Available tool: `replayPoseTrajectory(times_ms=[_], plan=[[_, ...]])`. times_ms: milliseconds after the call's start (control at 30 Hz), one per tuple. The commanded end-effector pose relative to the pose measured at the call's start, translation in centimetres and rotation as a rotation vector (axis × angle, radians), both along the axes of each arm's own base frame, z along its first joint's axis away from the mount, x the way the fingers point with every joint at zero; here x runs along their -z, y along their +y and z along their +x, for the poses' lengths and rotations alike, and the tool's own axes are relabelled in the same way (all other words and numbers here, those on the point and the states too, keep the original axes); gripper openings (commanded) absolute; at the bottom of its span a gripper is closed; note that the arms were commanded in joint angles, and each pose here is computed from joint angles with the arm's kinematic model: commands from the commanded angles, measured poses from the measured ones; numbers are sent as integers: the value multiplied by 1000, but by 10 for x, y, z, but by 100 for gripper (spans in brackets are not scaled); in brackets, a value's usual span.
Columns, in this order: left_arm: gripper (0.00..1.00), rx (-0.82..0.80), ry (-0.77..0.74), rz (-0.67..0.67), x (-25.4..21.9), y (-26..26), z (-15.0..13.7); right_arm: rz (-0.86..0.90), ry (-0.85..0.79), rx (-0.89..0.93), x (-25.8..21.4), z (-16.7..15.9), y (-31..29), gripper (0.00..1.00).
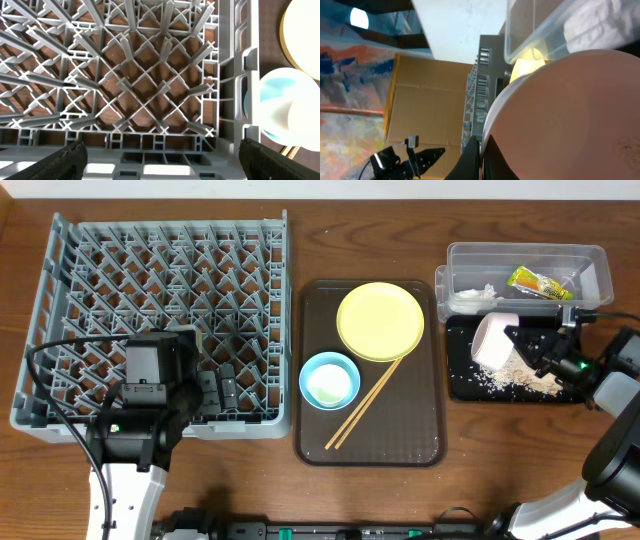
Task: Sort waste into correct bins and load items into the dishwasher rack
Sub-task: 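Tip the white bowl over the black tray to dump the rice, then carry the white bowl with the right gripper toward the center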
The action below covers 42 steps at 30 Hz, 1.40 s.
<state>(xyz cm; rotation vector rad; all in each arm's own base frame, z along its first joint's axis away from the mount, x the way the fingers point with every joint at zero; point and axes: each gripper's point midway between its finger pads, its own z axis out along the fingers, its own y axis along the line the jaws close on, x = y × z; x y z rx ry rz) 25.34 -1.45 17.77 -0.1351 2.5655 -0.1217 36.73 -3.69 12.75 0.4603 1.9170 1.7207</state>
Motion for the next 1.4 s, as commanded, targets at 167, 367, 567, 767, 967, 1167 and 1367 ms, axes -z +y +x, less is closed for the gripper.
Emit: replayPoseTrajectory(times_ms=[167, 367, 567, 767, 967, 1167, 1367], plan=[[98, -11, -10, -7, -6, 1, 1, 45, -1, 8, -11, 3, -13, 1], [98, -11, -8, -7, -6, 1, 1, 52, -9, 3, -16, 5, -15, 1], [98, -11, -8, -7, -6, 1, 1, 54, -9, 2, -18, 6, -16, 1], [98, -11, -10, -7, -6, 1, 1, 52, -13, -1, -18, 6, -15, 1], [98, -11, -12, -7, -7, 1, 1, 54, -11, -41, -20, 7, 0, 1], [98, -11, -12, -7, -7, 1, 1, -10, -119, -162, -58, 3, 46, 1], [98, -11, -12, -7, -7, 1, 1, -85, -253, -285, -108, -13, 102, 1]])
